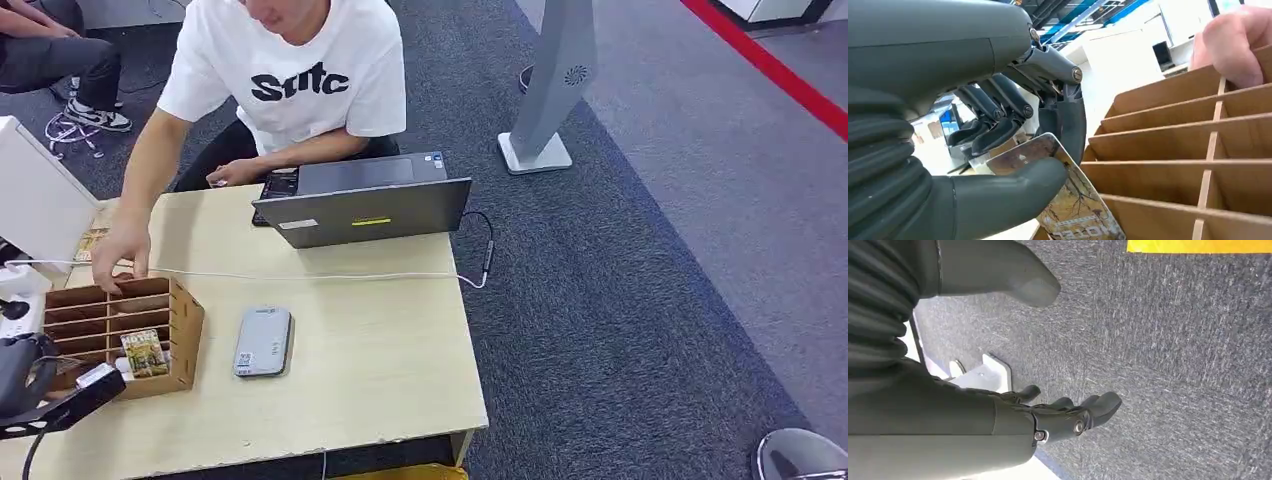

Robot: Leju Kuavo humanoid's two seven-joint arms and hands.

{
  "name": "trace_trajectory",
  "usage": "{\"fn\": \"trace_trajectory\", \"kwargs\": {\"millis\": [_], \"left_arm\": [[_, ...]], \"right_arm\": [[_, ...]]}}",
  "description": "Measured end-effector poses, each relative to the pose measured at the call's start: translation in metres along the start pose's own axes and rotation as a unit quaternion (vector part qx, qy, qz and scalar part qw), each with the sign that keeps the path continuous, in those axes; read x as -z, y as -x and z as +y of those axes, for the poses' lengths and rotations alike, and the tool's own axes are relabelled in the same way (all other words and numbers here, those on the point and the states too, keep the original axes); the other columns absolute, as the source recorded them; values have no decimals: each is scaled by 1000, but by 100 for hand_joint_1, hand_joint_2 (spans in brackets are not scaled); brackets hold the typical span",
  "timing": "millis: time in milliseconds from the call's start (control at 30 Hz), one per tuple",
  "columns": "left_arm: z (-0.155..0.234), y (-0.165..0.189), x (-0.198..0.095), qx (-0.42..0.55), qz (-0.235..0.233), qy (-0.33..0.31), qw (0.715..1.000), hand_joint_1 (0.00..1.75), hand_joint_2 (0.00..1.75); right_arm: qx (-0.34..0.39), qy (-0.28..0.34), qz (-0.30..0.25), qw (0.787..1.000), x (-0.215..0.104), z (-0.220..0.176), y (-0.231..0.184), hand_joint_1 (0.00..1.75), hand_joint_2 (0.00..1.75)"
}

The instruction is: Pass the card to the sensor for recognition and then transmit it.

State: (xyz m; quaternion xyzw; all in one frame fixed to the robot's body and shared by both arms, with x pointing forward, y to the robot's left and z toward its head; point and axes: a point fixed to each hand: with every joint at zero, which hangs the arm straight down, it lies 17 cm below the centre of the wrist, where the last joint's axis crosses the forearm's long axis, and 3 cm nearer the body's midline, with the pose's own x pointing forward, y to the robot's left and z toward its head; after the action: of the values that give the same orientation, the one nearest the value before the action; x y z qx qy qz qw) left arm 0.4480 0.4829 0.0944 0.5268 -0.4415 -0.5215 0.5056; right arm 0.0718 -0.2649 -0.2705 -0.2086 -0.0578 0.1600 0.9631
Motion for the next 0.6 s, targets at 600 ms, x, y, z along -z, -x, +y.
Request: {"fn": "trace_trajectory", "kwargs": {"millis": [600], "left_arm": [[187,-2,33,-9,24,-252,967,175,175]], "right_arm": [[-16,5,-9,1000,0,-2,-3,0,175]]}}
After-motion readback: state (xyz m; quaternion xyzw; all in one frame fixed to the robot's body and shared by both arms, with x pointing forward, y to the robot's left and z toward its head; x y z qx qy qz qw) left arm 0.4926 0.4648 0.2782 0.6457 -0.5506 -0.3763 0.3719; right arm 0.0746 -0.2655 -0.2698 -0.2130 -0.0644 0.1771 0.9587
